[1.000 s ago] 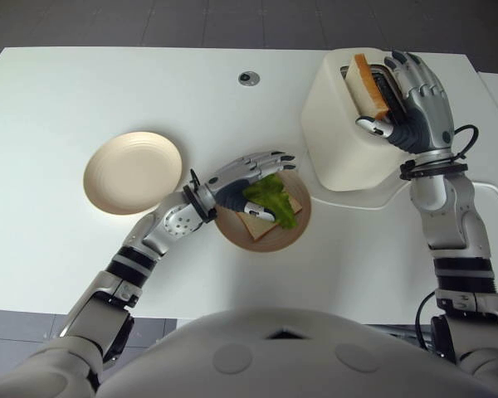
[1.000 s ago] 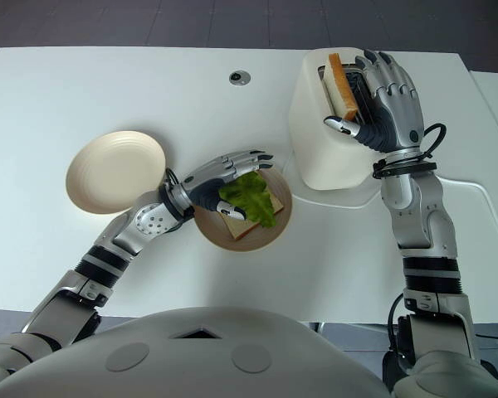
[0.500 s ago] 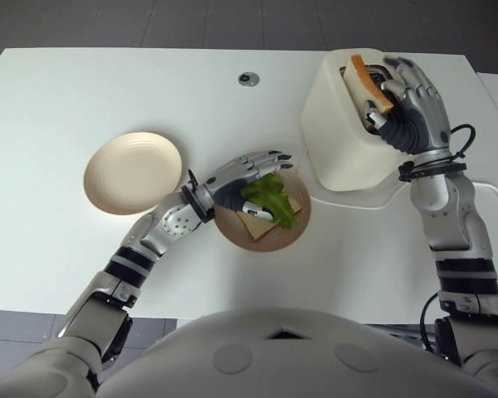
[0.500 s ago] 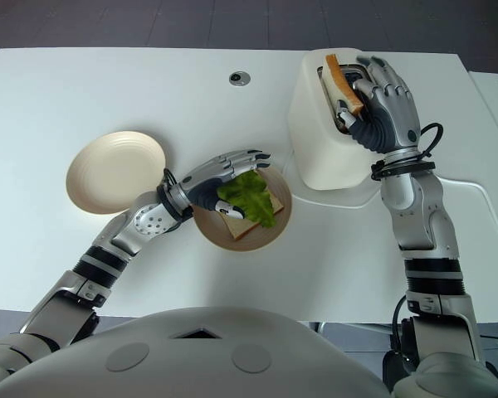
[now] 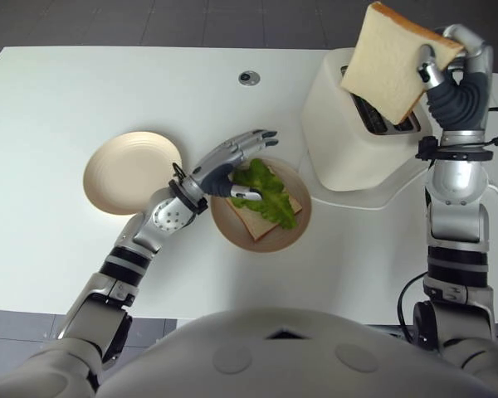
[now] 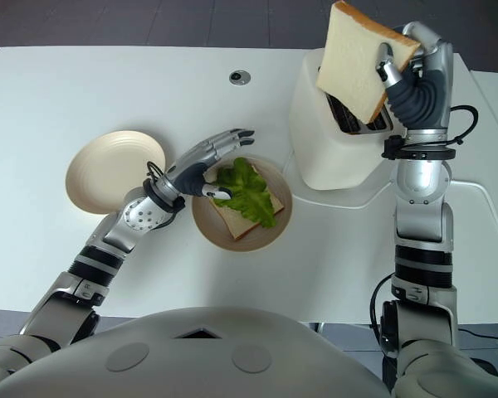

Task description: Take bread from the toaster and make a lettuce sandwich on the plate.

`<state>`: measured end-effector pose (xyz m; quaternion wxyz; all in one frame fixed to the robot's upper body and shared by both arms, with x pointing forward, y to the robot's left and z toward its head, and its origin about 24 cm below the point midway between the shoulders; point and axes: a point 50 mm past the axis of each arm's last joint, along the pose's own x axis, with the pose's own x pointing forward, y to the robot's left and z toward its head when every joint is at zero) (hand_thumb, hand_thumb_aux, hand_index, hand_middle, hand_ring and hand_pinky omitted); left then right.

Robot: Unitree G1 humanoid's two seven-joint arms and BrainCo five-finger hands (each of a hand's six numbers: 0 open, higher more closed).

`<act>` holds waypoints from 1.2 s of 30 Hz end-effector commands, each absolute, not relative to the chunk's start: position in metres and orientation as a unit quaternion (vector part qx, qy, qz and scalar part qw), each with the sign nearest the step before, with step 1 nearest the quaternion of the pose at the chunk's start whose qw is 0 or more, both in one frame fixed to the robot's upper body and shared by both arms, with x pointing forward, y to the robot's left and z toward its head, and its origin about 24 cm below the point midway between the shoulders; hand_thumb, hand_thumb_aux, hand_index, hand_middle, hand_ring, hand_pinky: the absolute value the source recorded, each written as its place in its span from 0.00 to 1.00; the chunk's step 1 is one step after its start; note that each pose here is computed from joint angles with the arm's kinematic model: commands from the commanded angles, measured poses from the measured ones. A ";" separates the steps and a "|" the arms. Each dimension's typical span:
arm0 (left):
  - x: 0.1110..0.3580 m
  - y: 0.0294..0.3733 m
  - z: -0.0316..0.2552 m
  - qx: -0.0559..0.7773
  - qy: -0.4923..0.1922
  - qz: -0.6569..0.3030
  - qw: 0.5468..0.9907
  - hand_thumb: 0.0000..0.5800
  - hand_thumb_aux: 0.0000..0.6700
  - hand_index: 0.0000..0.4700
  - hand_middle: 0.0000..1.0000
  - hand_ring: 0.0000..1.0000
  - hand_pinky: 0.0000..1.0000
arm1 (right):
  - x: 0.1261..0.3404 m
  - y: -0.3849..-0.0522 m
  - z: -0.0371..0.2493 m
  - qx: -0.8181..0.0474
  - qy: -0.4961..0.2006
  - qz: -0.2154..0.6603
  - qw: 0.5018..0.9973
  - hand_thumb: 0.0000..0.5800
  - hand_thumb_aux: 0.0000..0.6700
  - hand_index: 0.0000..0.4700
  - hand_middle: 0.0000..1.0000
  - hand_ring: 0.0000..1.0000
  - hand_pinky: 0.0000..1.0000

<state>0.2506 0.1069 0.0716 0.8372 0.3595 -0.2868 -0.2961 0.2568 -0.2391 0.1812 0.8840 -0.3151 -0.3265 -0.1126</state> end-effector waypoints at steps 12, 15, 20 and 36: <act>0.260 0.155 0.127 0.149 -0.361 -0.152 0.908 0.00 0.00 0.00 0.00 0.00 0.00 | 0.238 -0.192 0.149 -0.035 -0.218 0.179 0.959 1.00 1.00 1.00 1.00 1.00 1.00; 0.255 0.159 0.134 0.100 -0.378 -0.169 0.905 0.00 0.00 0.00 0.00 0.00 0.00 | 0.238 -0.181 0.147 -0.100 -0.193 0.253 0.943 1.00 1.00 1.00 1.00 1.00 1.00; 0.239 0.166 0.139 0.007 -0.389 -0.236 0.891 0.00 0.00 0.00 0.00 0.00 0.00 | 0.239 -0.165 0.135 -0.198 -0.130 0.367 0.900 1.00 1.00 1.00 1.00 1.00 1.00; 0.187 0.131 0.098 0.091 -0.309 -0.526 0.787 0.00 0.00 0.00 0.00 0.00 0.00 | 0.266 -0.131 0.087 -0.249 -0.030 0.490 0.835 1.00 1.00 1.00 1.00 1.00 1.00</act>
